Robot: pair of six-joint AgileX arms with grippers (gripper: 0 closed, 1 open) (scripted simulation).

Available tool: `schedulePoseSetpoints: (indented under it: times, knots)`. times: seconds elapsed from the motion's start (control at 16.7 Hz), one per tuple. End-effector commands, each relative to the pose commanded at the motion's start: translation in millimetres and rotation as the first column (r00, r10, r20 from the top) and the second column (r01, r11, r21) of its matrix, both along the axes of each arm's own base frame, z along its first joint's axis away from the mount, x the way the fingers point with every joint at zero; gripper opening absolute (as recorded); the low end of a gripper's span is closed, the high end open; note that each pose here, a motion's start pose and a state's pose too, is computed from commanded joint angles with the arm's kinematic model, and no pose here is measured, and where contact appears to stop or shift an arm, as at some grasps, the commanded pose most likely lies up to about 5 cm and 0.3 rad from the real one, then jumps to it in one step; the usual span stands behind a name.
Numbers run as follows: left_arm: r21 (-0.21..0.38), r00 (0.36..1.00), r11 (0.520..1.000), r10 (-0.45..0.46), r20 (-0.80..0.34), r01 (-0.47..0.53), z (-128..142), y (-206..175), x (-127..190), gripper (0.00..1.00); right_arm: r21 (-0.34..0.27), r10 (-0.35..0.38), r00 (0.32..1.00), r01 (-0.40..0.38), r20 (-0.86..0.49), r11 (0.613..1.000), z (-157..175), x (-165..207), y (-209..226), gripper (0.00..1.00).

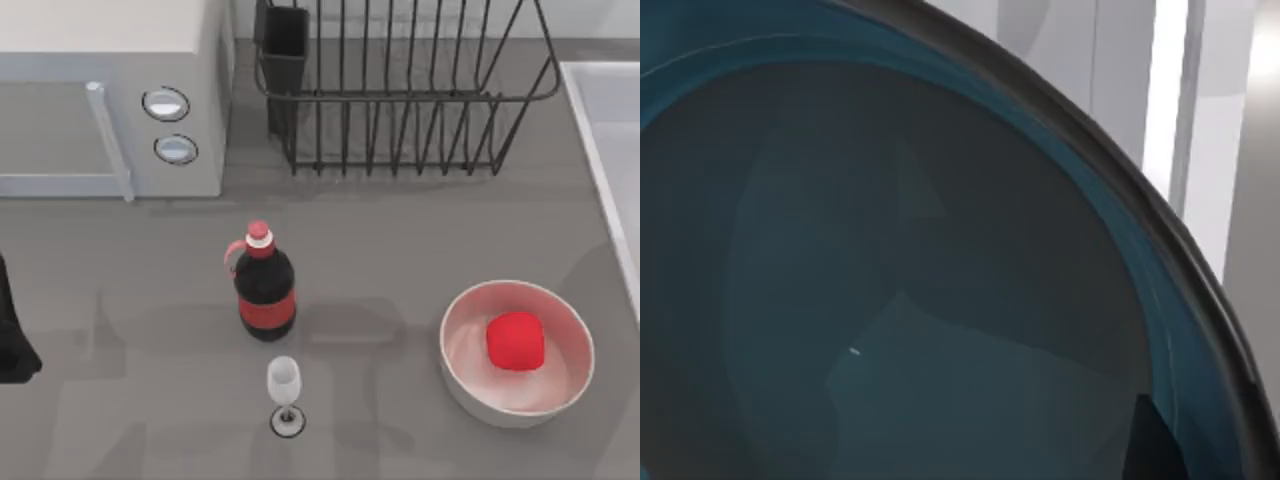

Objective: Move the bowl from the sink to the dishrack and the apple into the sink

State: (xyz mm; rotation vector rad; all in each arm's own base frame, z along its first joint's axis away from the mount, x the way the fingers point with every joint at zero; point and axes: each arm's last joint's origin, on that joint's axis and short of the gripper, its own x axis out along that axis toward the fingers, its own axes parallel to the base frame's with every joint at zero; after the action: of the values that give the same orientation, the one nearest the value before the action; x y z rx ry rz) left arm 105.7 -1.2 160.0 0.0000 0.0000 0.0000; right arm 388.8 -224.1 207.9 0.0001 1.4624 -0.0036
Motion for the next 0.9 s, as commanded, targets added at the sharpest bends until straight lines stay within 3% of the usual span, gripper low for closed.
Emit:
schedulePoseSetpoints:
  times: [0.18,0.36,0.6,0.9]
  knots:
    - [0.000,1.000,1.000,0.000,0.000,0.000,0.0,0.0,0.0,1.00,-0.017,0.000,1.000,0.001,0.021,1.000,73.9,-71.5,3.1,0.00]
    - [0.000,1.000,1.000,0.000,0.000,0.000,0.0,0.0,0.0,1.00,-0.024,-0.002,1.000,0.002,0.025,1.000,121.2,-140.8,20.3,0.00]
    - [0.000,1.000,1.000,0.000,0.000,0.000,0.0,0.0,0.0,1.00,-0.005,-0.004,1.000,0.004,0.001,1.000,141.5,-195.9,41.0,0.00]
    - [0.000,1.000,1.000,0.000,0.000,0.000,0.0,0.0,0.0,1.00,0.001,-0.005,1.000,0.005,-0.004,1.000,143.1,-203.5,44.2,0.00]
